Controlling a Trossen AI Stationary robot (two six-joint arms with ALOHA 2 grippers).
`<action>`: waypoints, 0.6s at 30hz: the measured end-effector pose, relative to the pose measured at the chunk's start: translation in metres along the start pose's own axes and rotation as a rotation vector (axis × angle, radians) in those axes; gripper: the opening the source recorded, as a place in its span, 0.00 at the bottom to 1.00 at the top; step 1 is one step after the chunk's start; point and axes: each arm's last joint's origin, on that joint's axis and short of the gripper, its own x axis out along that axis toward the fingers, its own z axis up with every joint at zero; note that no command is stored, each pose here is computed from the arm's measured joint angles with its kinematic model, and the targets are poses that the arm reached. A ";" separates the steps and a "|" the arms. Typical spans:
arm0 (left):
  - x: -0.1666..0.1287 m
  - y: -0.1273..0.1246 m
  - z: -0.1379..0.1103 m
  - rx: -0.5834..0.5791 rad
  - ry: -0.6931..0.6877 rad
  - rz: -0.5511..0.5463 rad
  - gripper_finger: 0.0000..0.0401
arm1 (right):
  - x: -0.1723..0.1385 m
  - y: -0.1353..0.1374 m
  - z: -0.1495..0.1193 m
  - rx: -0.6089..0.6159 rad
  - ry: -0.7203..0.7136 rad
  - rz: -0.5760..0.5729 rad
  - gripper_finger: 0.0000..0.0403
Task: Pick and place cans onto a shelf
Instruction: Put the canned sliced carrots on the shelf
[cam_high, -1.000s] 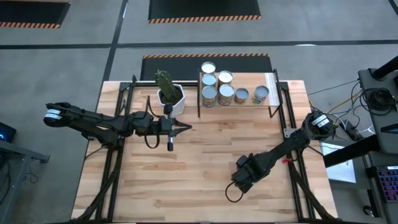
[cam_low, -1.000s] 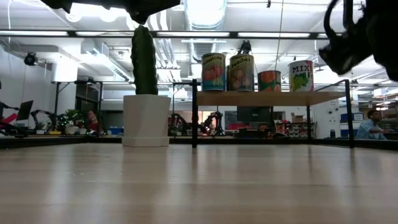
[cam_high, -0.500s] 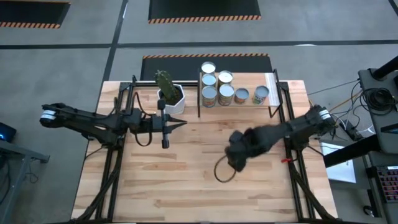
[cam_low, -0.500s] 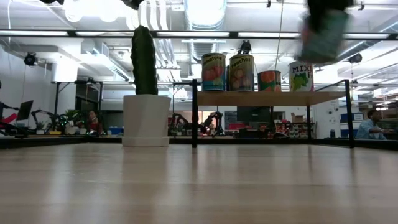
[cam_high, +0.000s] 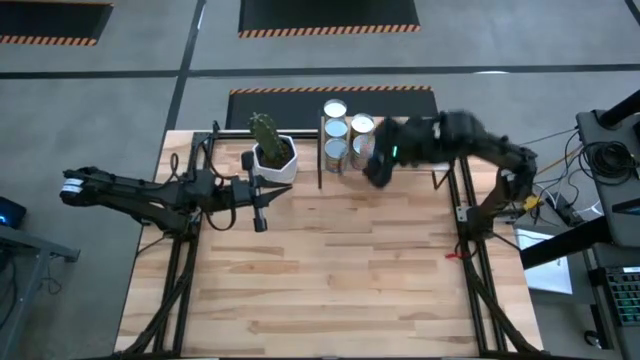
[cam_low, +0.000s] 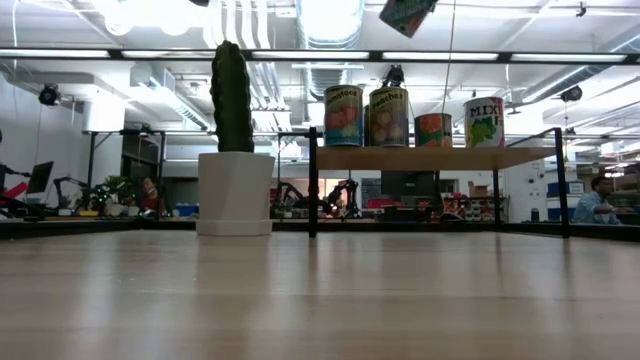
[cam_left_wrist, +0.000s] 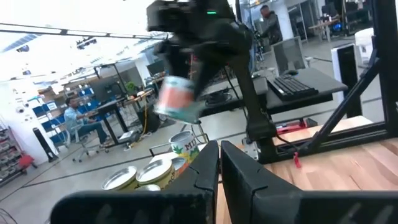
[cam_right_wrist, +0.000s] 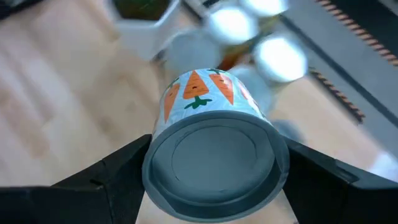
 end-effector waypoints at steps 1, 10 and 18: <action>0.000 0.000 0.000 -0.002 0.000 0.001 0.00 | 0.000 -0.011 0.006 0.022 -0.011 -0.015 0.75; 0.000 -0.001 -0.003 -0.011 0.035 -0.011 0.00 | 0.019 -0.111 0.038 0.226 0.040 -0.056 0.75; 0.000 -0.001 -0.004 -0.022 0.041 -0.013 0.00 | 0.059 -0.179 0.044 0.347 0.158 -0.096 0.75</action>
